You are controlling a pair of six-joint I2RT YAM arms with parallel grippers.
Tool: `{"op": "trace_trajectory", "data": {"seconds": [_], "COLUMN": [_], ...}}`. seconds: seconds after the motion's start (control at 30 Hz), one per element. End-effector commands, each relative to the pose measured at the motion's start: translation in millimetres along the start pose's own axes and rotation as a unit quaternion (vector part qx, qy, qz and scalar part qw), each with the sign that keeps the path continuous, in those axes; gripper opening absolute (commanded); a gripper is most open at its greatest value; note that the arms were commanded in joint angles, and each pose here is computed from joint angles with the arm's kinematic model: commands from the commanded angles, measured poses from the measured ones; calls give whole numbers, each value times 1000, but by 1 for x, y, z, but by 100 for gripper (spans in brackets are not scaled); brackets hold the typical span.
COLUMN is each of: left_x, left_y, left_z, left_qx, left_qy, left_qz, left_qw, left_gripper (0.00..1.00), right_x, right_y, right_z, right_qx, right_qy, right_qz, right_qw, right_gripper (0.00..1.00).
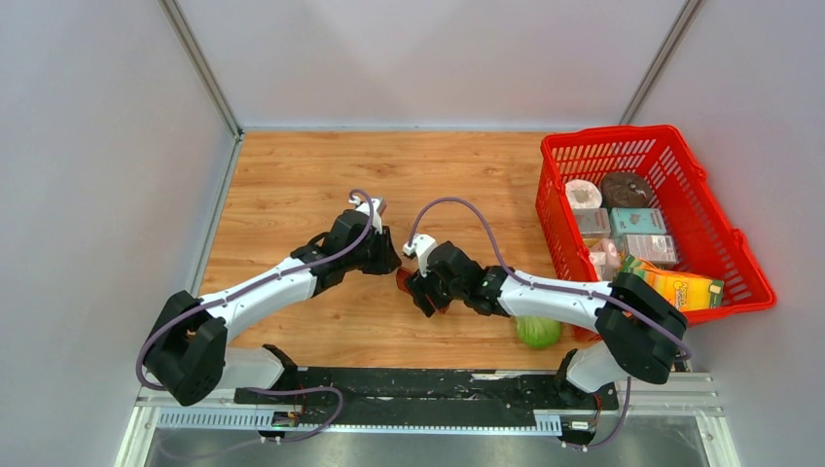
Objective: Fold the paper box
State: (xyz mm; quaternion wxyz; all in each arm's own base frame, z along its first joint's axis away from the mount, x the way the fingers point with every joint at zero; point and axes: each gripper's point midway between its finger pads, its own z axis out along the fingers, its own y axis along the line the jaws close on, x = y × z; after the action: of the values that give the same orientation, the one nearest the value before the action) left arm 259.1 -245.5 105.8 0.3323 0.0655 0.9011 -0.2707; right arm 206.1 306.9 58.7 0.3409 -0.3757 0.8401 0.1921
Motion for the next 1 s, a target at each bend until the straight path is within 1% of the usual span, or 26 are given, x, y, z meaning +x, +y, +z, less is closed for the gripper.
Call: {"op": "trace_trajectory", "data": {"seconds": [0.0, 0.1, 0.13, 0.27, 0.37, 0.5, 0.57, 0.6, 0.73, 0.77, 0.8, 0.83, 0.93, 0.97], "left_x": [-7, -11, -12, -15, -18, -11, -11, -7, -2, 0, 0, 1, 3, 6], "left_y": [-6, -4, -5, -7, -16, -23, -30, -30, -27, -21, -20, -18, -12, -7], "left_z": [-7, -12, -13, -19, -22, -18, -17, -15, -14, -14, -17, -18, -23, -24], "left_qx": [23, 32, 36, 39, 46, 51, 63, 58, 46, 29, 23, 17, -5, -20], "left_qy": [-8, -1, 1, 23, 36, 60, 70, 78, 82, 78, 75, 74, 67, 69], "left_qz": [-10, -50, -60, -116, -150, -228, -252, -280, -328, -337, -348, -352, -370, -377], "left_qw": [1000, 998, 998, 992, 987, 970, 963, 955, 940, 938, 934, 933, 927, 923], "left_gripper": [36, 44, 45, 45, 45, 47, 47, 47, 47, 48, 50, 54, 57, 61], "right_x": [-33, -38, -37, -36, -34, -30, -28, -27, -28, -27, -28, -29, -30, -30], "right_y": [2, -1, -3, -5, -5, -4, -7, -7, -9, -8, -9, -9, -8, -8], "right_z": [-12, -12, -11, -9, -9, -8, -7, -7, -8, -8, -8, -8, -9, -9], "right_qx": [-21, -28, -30, -51, -56, -60, -55, -54, -53, -53, -52, -53, -56, -56], "right_qy": [-16, -12, -10, -1, 0, 0, 0, 0, -5, -4, -5, -7, -11, -11], "right_qz": [48, 61, 64, 88, 90, 86, 82, 82, 81, 79, 80, 78, 76, 76], "right_qw": [998, 998, 997, 995, 994, 994, 995, 995, 995, 995, 995, 995, 995, 995], "right_gripper": [69, 70, 70, 70, 70, 69, 68, 68, 66, 66, 66, 66, 65, 65]}}
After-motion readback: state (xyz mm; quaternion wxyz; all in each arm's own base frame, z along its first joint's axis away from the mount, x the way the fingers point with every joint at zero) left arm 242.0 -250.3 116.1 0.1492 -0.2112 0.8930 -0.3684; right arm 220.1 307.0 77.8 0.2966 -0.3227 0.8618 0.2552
